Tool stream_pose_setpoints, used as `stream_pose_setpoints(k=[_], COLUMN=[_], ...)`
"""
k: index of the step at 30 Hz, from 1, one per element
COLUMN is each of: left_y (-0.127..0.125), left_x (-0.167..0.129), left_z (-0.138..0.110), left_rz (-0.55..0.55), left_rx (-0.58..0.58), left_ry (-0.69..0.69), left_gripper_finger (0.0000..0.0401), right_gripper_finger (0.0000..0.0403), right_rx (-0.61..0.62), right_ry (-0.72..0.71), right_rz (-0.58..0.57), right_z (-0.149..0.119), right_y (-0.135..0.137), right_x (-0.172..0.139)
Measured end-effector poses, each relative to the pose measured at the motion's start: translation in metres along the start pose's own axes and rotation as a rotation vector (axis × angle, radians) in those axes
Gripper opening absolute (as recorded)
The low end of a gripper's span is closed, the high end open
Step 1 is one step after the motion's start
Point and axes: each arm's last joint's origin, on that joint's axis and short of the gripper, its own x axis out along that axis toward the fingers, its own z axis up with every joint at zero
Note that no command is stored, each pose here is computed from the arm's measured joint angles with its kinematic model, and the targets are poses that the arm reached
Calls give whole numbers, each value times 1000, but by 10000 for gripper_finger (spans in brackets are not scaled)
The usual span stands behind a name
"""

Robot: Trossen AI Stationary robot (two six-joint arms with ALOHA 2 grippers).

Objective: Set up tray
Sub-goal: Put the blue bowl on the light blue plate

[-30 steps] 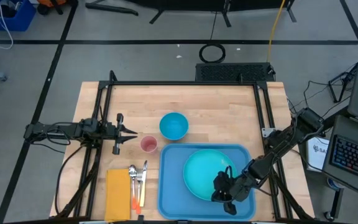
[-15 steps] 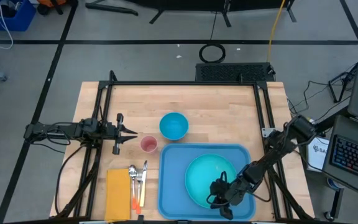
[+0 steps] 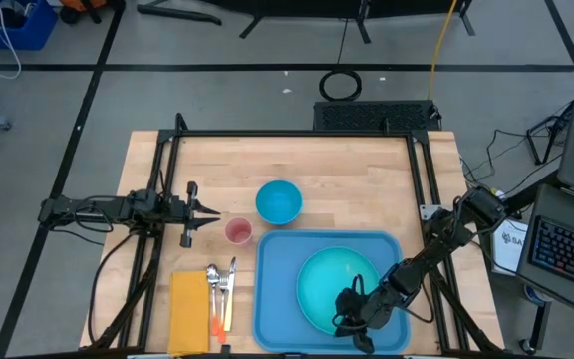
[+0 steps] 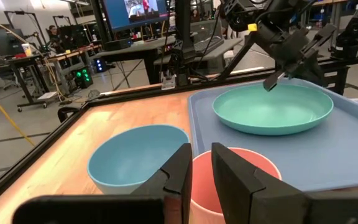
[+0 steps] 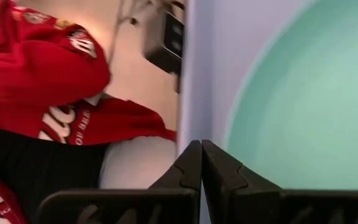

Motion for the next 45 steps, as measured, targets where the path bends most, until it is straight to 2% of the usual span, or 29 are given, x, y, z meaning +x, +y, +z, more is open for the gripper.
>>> stream_pose_setpoints(k=[7,14,20,25,37,41,45], left_y=[0,0,0,0,0,0,0], left_x=[0,0,0,0,0,0,0], left_z=[0,0,0,0,0,0,0], left_rz=[0,0,0,0,0,0,0], left_rx=[0,0,0,0,0,0,0], left_ry=[0,0,0,0,0,0,0], left_gripper_finger=[67,67,67,67,67,67,67], right_gripper_finger=[0,0,0,0,0,4,38], right_rx=[-66,-139,-268,-381,-704,-708,-713], right_ry=[-38,-57,-135,-218,-485,-489,-455], right_rz=[102,87,51,-64,-501,-590,-629], right_z=[5,9,16,22,52,70,89], right_y=[9,9,14,15,11,-6,-27], right_x=[-1,-5,-14,-24,-52,-53,-56])
